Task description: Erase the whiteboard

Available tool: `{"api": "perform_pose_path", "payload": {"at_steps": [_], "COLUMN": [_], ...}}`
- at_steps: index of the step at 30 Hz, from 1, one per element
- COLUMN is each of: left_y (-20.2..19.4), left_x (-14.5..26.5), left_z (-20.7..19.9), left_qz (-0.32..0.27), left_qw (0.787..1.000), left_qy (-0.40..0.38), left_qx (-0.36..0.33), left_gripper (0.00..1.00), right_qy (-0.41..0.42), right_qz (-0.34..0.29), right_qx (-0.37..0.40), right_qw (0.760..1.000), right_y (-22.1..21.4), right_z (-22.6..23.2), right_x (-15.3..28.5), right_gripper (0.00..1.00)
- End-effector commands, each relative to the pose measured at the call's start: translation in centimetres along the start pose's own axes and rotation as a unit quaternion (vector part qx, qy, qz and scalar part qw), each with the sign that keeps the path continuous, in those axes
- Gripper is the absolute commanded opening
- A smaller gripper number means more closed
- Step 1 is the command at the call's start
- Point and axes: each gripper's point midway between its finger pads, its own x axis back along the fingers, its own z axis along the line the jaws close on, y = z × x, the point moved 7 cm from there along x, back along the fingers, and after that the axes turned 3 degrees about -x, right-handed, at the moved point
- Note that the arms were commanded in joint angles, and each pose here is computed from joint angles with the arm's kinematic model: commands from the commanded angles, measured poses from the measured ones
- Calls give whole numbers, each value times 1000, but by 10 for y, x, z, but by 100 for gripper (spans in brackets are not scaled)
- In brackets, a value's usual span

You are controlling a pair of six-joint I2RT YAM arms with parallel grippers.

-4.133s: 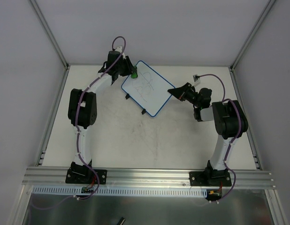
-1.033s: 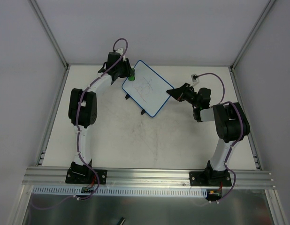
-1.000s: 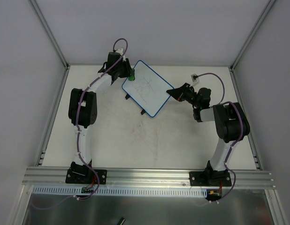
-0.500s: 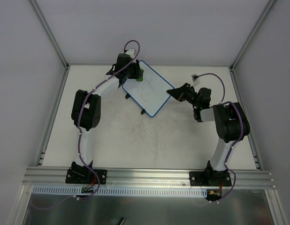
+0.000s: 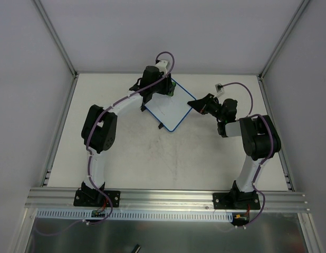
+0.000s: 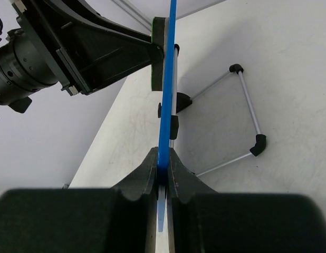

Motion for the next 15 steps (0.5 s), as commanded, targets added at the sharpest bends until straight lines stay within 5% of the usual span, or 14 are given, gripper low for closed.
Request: {"api": "perform_pose_path", "payload": {"at_steps": [1,10,15], "left_y": [-22,-23,-34], "left_x": [6,2,1], "left_z": [-18,12,49], "left_qz": [40,29,46], "left_qw": [999,997,993], "left_qy": [-32,65,62], "left_qx": [-11,-7,93], "left_gripper": [0,0,0], "right_qy": [87,88,90], "right_qz": [-3,-4,-6], "right_qx": [86,85,86], "right_qw": [992,992,992], "right_y": [9,9,10], "right_z": [36,36,37], "right_x": [-4,-3,-3], "right_gripper": [0,0,0]}}
